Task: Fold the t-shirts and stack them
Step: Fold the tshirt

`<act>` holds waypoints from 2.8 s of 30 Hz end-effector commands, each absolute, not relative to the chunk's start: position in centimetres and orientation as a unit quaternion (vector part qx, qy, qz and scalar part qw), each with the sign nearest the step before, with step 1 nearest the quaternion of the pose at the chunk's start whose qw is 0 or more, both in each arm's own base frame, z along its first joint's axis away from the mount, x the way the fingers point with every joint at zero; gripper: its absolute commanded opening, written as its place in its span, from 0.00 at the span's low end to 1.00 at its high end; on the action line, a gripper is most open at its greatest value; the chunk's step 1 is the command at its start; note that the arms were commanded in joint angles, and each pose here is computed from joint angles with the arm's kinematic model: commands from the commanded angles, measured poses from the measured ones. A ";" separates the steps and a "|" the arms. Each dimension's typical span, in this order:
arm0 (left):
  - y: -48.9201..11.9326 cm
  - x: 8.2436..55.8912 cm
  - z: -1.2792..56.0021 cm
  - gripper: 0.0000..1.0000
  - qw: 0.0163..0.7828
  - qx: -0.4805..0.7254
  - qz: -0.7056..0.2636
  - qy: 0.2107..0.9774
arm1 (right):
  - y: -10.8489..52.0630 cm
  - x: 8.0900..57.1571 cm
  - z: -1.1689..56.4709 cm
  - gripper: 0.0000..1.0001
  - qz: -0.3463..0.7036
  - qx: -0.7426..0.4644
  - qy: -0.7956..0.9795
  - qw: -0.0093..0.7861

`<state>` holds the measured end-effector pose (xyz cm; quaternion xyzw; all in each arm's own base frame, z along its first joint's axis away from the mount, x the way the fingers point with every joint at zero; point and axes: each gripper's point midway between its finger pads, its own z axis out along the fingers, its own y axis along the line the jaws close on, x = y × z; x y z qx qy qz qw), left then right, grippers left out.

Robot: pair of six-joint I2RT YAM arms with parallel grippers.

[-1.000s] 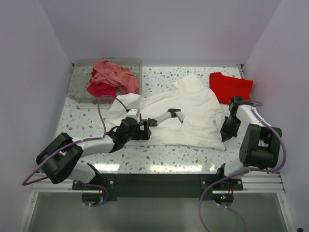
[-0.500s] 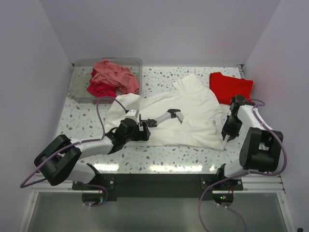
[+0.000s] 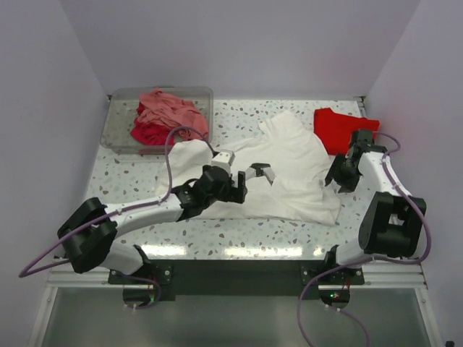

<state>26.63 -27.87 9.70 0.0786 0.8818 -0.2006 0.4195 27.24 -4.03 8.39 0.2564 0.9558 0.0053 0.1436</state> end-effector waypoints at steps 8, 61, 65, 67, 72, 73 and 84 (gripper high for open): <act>-42.0 22.1 10.9 1.00 0.404 0.208 -0.285 0.844 | -2.0 32.2 4.2 0.45 0.090 0.224 0.958 0.158; -42.4 15.7 0.5 1.00 0.312 0.241 -0.261 0.881 | -0.1 33.3 4.7 0.31 0.148 0.239 0.946 0.158; -42.3 15.6 0.4 1.00 0.310 0.242 -0.260 0.882 | 0.0 32.7 5.5 0.39 0.148 0.240 0.945 0.166; -42.3 15.5 0.4 1.00 0.311 0.242 -0.260 0.882 | 0.0 32.6 6.2 0.40 0.148 0.240 0.943 0.175; -42.3 15.5 0.3 1.00 0.311 0.241 -0.259 0.882 | -0.3 32.6 7.8 0.43 0.141 0.241 0.941 0.191; -42.3 15.5 0.4 1.00 0.311 0.242 -0.259 0.882 | -0.4 32.4 7.9 0.43 0.139 0.240 0.941 0.192; -42.0 15.5 0.6 1.00 0.314 0.241 -0.256 0.882 | -0.3 31.3 6.0 0.40 0.132 0.241 0.947 0.169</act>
